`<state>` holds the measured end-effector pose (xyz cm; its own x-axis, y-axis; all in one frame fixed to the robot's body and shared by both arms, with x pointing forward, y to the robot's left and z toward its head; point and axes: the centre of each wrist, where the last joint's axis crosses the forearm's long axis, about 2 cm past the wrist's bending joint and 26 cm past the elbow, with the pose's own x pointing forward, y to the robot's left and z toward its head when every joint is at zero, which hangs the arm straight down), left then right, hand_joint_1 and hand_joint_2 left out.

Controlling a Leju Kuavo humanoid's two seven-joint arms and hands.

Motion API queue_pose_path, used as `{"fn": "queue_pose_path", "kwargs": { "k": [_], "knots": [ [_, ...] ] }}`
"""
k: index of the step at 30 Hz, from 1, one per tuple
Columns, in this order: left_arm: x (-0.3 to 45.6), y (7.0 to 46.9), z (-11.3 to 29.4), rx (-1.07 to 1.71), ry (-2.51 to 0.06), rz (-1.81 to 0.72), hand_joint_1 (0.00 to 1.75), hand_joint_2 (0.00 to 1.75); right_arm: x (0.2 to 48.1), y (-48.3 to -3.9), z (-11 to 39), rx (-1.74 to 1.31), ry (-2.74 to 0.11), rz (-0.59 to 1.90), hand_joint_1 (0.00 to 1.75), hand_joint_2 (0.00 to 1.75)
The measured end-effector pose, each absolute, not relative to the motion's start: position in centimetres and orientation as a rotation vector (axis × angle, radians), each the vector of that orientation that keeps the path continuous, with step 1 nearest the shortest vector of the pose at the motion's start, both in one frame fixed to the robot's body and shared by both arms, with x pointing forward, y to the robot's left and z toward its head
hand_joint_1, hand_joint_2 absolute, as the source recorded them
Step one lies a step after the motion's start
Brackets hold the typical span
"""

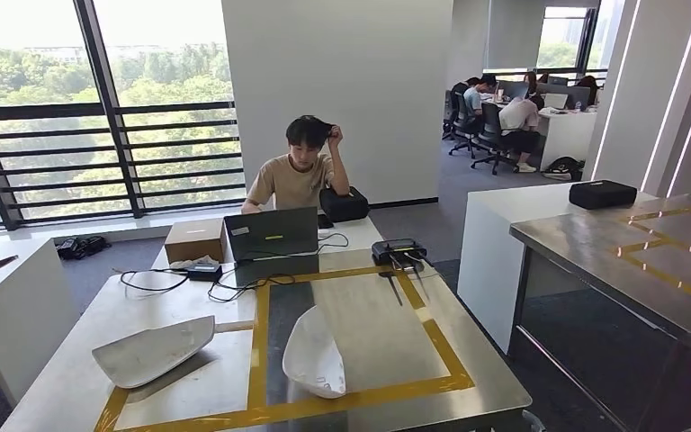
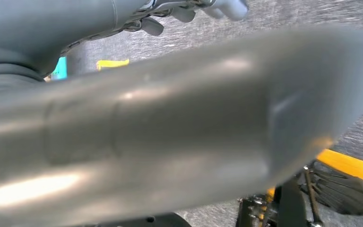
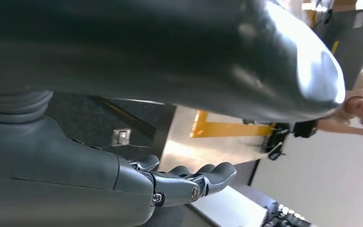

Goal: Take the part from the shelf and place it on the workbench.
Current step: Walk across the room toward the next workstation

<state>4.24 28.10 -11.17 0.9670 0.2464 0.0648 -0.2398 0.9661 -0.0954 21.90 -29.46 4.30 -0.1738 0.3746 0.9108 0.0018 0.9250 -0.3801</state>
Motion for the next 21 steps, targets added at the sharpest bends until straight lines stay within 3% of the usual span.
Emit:
{"fn": "queue_pose_path", "kwargs": {
  "k": [10, 16, 18, 21],
  "knots": [
    [4.8, 28.0, -11.1, -0.085, -0.06, 0.228, 0.0, 0.0, 18.3, -31.3, -6.1, -0.265, -0.996, 0.437, 0.0, 0.0],
    [4.7, 28.4, -11.1, -0.112, -0.065, 0.195, 0.0, 0.0, 13.3, -28.9, -9.0, 0.348, -0.491, -0.081, 0.0, 0.0],
    [4.7, 28.8, -11.1, -0.11, -0.066, 0.179, 0.0, 0.0, 11.8, -28.3, -9.6, 0.286, -0.335, -0.172, 0.0, 0.0],
    [4.6, 29.1, -11.1, -0.104, -0.071, 0.166, 0.0, 0.0, 9.1, -27.8, -10.3, -0.052, -0.132, -0.253, 0.0, 0.0]
  ]
}}
